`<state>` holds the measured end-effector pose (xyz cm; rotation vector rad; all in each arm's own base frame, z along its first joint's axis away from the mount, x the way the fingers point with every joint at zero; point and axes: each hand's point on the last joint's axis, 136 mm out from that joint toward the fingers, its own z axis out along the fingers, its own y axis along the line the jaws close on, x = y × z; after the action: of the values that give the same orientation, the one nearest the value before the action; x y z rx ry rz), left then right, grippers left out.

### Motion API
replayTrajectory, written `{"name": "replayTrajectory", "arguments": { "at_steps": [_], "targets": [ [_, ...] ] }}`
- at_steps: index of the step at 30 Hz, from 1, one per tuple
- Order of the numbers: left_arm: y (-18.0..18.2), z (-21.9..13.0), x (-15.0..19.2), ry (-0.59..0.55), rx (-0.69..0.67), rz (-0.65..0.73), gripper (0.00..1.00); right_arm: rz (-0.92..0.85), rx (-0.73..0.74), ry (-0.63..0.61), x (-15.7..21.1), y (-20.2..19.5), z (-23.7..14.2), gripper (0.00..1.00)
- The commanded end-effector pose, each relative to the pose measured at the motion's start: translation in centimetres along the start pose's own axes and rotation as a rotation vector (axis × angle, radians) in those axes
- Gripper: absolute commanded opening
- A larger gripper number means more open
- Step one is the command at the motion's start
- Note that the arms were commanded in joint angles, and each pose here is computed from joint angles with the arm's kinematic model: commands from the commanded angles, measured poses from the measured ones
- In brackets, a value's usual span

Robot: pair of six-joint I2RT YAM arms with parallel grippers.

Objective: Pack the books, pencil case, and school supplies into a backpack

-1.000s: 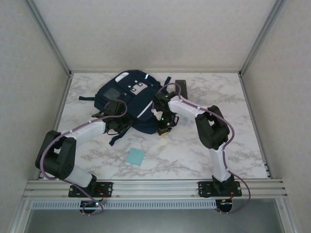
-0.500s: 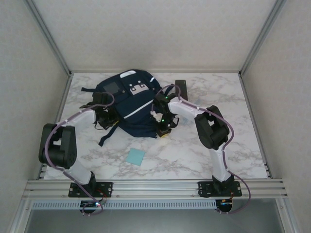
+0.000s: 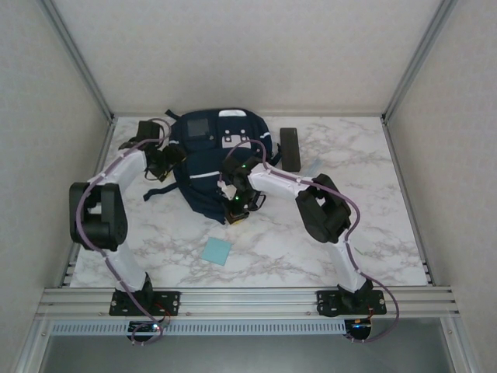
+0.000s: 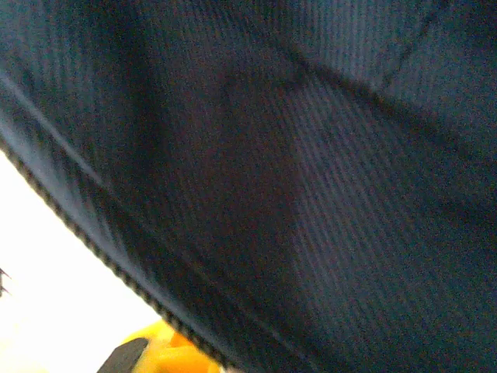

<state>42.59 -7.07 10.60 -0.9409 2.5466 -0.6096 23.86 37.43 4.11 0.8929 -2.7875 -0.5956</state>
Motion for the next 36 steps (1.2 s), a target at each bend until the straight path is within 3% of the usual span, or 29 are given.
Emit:
{"name": "replayTrajectory", "arguments": {
  "at_steps": [1, 8, 16, 19, 21, 29, 36],
  "targets": [
    [0.8, -2.7, 3.8, 0.019, 0.033, -0.090, 0.85, 0.058, -0.029, 0.012, -0.8, 1.1, 0.3, 0.00],
    [3.5, -3.0, 12.5, 0.071, 0.073, -0.323, 0.92, 0.077, -0.035, -0.016, -1.9, 1.6, -0.1, 0.00],
    [-0.3, -1.0, 15.2, 0.090, 0.098, -0.344, 0.93, 0.075, -0.095, -0.013, -1.5, 2.7, -0.6, 0.00],
    [-0.9, 0.7, 16.3, 0.117, 0.087, -0.368, 0.88, 0.079, -0.106, -0.008, -1.1, 2.8, -0.6, 0.00],
    [-0.6, 1.9, 17.3, 0.140, 0.065, -0.390, 0.77, 0.080, -0.111, 0.000, -0.8, 2.9, -0.6, 0.00],
    [3.0, 3.3, 18.1, 0.121, -0.053, -0.371, 0.00, 0.022, -0.084, 0.082, 2.1, 1.7, -0.8, 0.00],
    [5.4, 2.1, 15.5, 0.105, -0.127, -0.276, 0.00, -0.083, 0.047, 0.212, 6.4, -2.7, -1.5, 0.00]
  ]
}}
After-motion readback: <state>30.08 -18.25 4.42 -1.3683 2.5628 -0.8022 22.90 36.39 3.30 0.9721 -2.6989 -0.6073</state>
